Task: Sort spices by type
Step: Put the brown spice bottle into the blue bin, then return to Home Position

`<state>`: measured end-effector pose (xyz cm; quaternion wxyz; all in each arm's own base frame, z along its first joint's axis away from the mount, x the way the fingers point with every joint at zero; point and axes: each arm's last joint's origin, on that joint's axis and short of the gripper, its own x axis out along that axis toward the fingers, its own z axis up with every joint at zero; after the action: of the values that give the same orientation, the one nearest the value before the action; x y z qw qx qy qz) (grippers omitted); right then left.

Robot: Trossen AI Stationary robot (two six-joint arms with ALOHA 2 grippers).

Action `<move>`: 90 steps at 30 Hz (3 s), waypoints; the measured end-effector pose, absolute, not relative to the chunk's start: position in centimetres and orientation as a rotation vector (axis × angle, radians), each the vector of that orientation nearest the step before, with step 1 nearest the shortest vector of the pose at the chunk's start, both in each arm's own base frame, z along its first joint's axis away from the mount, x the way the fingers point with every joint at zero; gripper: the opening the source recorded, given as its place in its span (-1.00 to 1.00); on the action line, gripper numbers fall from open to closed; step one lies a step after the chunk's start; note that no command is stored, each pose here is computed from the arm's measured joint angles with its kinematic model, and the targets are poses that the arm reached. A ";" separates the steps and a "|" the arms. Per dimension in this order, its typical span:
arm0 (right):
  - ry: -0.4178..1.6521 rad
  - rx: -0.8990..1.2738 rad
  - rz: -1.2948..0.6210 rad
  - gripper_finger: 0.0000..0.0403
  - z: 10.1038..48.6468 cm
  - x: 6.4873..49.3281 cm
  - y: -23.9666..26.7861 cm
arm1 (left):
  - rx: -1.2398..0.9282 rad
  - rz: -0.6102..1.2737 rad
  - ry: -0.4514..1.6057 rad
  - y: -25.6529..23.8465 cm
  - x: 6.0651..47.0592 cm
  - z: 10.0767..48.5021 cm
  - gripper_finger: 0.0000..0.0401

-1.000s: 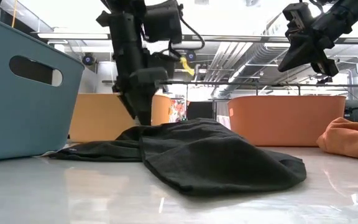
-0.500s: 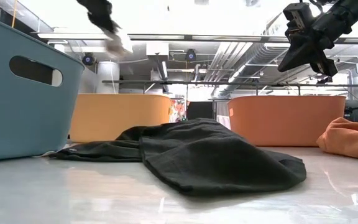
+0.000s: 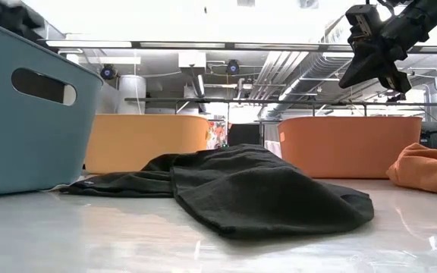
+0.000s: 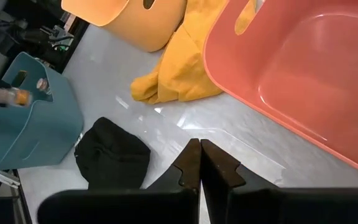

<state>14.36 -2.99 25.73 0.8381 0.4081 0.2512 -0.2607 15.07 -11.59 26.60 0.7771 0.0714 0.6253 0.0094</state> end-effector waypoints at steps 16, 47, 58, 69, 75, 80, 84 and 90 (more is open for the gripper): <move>0.512 0.884 -0.554 -1.00 25.8 14.4 -3.0 | 0.150 0.031 1.527 -10.2 14.5 20.3 -0.27; 0.507 0.879 -0.558 -1.00 25.9 14.5 -3.0 | 0.119 0.101 1.534 -10.0 14.3 20.1 0.25; 0.457 0.847 -0.497 -1.00 26.6 13.9 -2.9 | 0.127 0.089 1.257 -9.9 17.1 28.2 0.27; 0.403 0.848 -0.418 -1.00 27.5 12.7 -2.5 | 0.058 0.497 0.714 -3.3 22.4 33.3 -0.77; 0.408 0.863 -0.376 -1.00 27.6 12.8 -2.4 | -0.039 0.569 0.376 0.2 21.7 32.9 -0.93; 0.386 0.872 -0.333 -1.00 27.9 13.0 -2.3 | -0.195 0.524 0.115 1.5 18.9 29.6 -0.98; 0.325 0.868 -0.311 -1.00 28.5 13.2 -2.4 | -0.302 0.515 0.002 1.5 16.2 26.6 -1.00; 0.275 0.858 -0.310 -1.00 28.9 13.4 -2.5 | -0.388 0.467 -0.116 1.1 12.9 23.3 -1.00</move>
<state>13.39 -2.49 28.89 0.8886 0.4130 0.1324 -0.1493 12.94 1.07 23.26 0.9526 -0.1909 -0.0570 0.2297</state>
